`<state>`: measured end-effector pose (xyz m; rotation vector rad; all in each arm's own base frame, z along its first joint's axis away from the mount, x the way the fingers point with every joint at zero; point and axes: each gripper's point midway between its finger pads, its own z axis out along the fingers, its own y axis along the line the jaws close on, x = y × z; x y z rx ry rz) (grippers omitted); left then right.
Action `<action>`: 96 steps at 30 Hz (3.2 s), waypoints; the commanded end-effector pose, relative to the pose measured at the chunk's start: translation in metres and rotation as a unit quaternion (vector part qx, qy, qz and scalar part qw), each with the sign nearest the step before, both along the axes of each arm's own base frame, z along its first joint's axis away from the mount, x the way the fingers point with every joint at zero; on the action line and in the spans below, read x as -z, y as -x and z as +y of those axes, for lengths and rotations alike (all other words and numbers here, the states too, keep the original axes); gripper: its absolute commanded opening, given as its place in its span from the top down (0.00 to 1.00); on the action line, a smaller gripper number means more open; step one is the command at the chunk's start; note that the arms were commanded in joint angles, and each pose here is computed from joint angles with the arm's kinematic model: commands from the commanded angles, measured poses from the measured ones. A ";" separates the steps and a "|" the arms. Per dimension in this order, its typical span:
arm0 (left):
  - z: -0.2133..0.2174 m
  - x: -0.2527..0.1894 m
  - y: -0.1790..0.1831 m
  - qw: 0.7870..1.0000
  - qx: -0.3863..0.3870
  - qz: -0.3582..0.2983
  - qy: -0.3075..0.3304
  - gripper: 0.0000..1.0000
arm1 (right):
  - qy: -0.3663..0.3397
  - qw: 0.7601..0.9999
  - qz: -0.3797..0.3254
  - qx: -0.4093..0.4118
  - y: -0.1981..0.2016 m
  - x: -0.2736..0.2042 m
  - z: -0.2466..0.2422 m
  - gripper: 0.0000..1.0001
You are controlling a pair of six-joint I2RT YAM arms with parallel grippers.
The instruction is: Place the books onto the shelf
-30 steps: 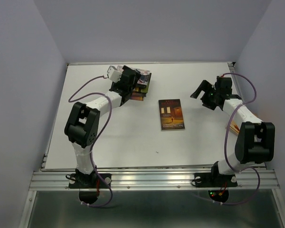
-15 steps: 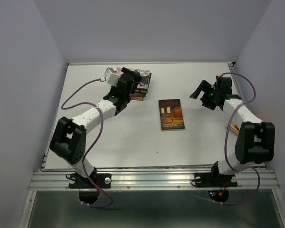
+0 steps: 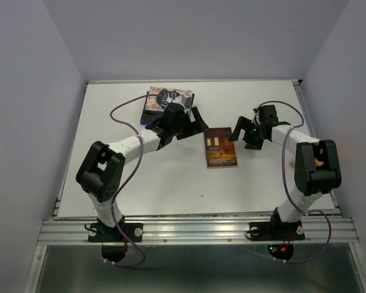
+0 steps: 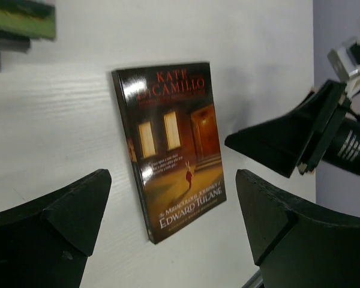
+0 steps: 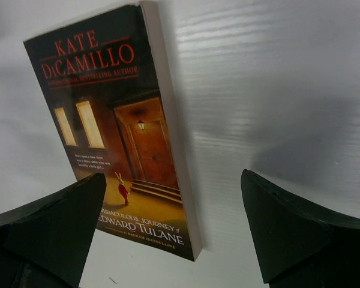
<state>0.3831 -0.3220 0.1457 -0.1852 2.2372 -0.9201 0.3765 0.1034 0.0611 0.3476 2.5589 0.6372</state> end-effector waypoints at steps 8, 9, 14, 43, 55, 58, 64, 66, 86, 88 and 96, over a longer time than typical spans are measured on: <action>-0.037 0.068 0.053 0.980 0.189 0.065 0.000 0.24 | -0.048 0.996 0.011 -0.069 0.001 0.003 0.043 0.00; -0.036 0.074 0.052 0.980 0.187 0.069 -0.006 0.28 | -0.053 0.996 0.010 -0.071 0.002 0.002 0.044 0.00; -0.035 0.095 0.052 0.979 0.182 0.091 -0.020 0.46 | -0.088 0.993 0.009 -0.083 0.004 -0.001 0.055 0.01; -0.043 0.118 0.051 0.976 0.175 0.121 -0.039 0.83 | -0.212 0.966 -0.001 -0.144 0.026 -0.033 0.088 0.64; -0.043 0.097 0.051 0.979 0.174 0.108 -0.015 0.75 | -0.125 0.987 -0.020 -0.095 0.008 -0.036 0.065 0.99; -0.052 0.079 0.055 0.973 0.203 0.094 0.047 0.48 | -0.130 0.987 -0.033 -0.093 0.006 -0.048 0.066 0.99; -0.057 0.060 0.063 0.967 0.226 0.077 0.092 0.20 | -0.178 0.975 -0.041 -0.126 0.011 -0.073 0.080 0.99; -0.056 0.055 0.063 0.965 0.228 0.074 0.104 0.20 | -0.191 0.971 -0.044 -0.136 0.013 -0.081 0.084 0.99; -0.037 -0.036 0.113 0.861 0.345 -0.018 0.373 0.10 | -0.314 0.923 -0.097 -0.201 0.021 -0.156 0.107 0.99; -0.037 -0.036 0.114 0.853 0.349 -0.011 0.388 0.17 | -0.325 0.917 -0.106 -0.204 0.021 -0.160 0.108 0.99; -0.037 -0.049 0.115 0.844 0.356 -0.026 0.400 0.94 | -0.336 0.913 -0.098 -0.208 0.024 -0.155 0.110 0.99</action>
